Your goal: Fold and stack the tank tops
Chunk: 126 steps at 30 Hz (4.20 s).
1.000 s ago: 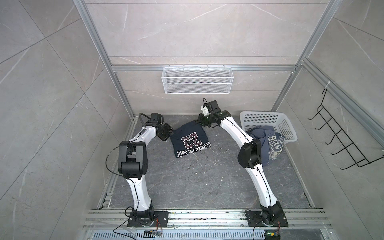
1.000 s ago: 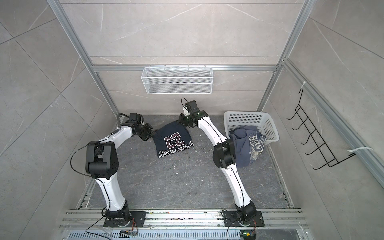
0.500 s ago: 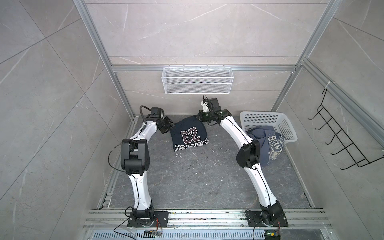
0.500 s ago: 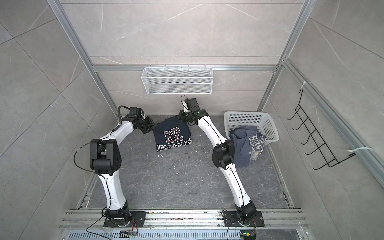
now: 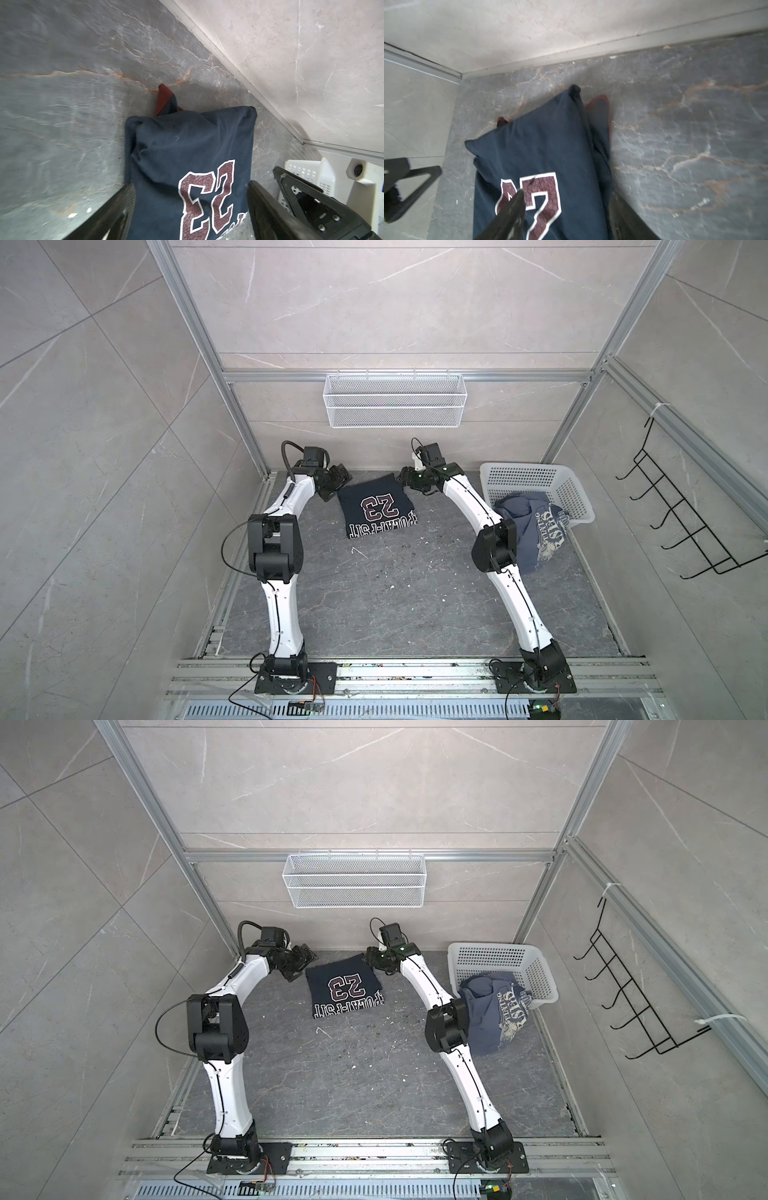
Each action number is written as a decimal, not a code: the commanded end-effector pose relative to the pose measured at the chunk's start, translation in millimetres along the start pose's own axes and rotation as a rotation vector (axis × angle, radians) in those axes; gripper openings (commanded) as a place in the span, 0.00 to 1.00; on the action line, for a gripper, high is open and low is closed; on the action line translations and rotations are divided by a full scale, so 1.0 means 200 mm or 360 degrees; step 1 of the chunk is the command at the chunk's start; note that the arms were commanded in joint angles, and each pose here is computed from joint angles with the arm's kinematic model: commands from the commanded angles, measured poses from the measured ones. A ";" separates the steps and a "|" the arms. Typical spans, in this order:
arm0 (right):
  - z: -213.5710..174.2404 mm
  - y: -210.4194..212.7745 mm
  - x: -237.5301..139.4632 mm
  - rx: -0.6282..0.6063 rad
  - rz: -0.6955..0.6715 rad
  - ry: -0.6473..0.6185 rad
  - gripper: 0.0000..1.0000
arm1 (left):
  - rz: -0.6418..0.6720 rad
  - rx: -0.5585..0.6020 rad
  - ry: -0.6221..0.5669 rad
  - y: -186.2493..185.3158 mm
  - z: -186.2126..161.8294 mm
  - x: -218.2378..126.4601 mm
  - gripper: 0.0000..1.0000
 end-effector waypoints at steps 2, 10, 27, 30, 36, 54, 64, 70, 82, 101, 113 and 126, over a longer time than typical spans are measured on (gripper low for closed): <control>0.02 0.04 -0.03 -0.0077 -0.0001 -0.0042 0.66 | 0.0111 0.0070 -0.0060 0.07 -0.02 -0.04 0.86; -0.11 -0.05 0.13 -0.0040 -0.0029 0.0095 0.67 | 0.0121 0.0081 0.0076 0.15 -0.04 0.17 0.92; -0.54 0.03 0.18 -0.0090 -0.0008 0.0462 0.55 | 0.0011 0.0101 0.0284 0.15 -0.34 0.27 0.60; -0.62 0.06 0.07 -0.0080 -0.0002 0.0431 0.54 | 0.0026 0.0120 0.0281 0.16 -0.46 0.19 0.58; -0.95 0.04 -0.21 -0.0034 -0.0004 0.0455 0.55 | 0.0079 0.0193 0.0275 0.23 -0.84 -0.05 0.56; -0.69 0.00 -0.46 -0.0094 -0.0110 0.0262 0.69 | -0.0070 0.0241 0.0125 0.26 -0.88 -0.35 0.77; -0.69 -0.01 -0.23 -0.0078 -0.0075 0.0364 0.57 | 0.0017 0.0219 0.0214 0.32 -0.94 -0.22 0.63; -0.72 -0.01 -0.16 -0.0069 -0.0032 0.0415 0.42 | 0.0022 0.0211 0.0234 0.33 -0.94 -0.19 0.51; -0.72 0.04 -0.18 -0.0182 -0.0092 0.0424 0.33 | 0.0035 0.0222 0.0236 0.32 -0.95 -0.17 0.35; -0.67 0.10 -0.61 -0.0184 -0.0165 0.0175 0.01 | -0.0113 0.0356 0.0076 0.07 -0.89 -0.41 0.13; -0.74 -0.06 -0.61 -0.0077 -0.0399 0.0145 0.00 | -0.0122 0.0383 0.0136 -0.04 -0.82 -0.19 0.15; -0.67 0.03 -0.68 -0.0095 -0.0254 0.0110 0.00 | -0.0196 0.0417 0.0134 -0.15 -0.79 -0.23 0.11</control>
Point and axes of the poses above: each gripper's point midway between its finger pads, its own x axis out along the fingers, its own y axis along the line the jaws close on, z = x × y, the point moved 5 cm from there along -x, back along the fingers, and after that the axes turned 6 degrees about -x, right-handed, at the moved point
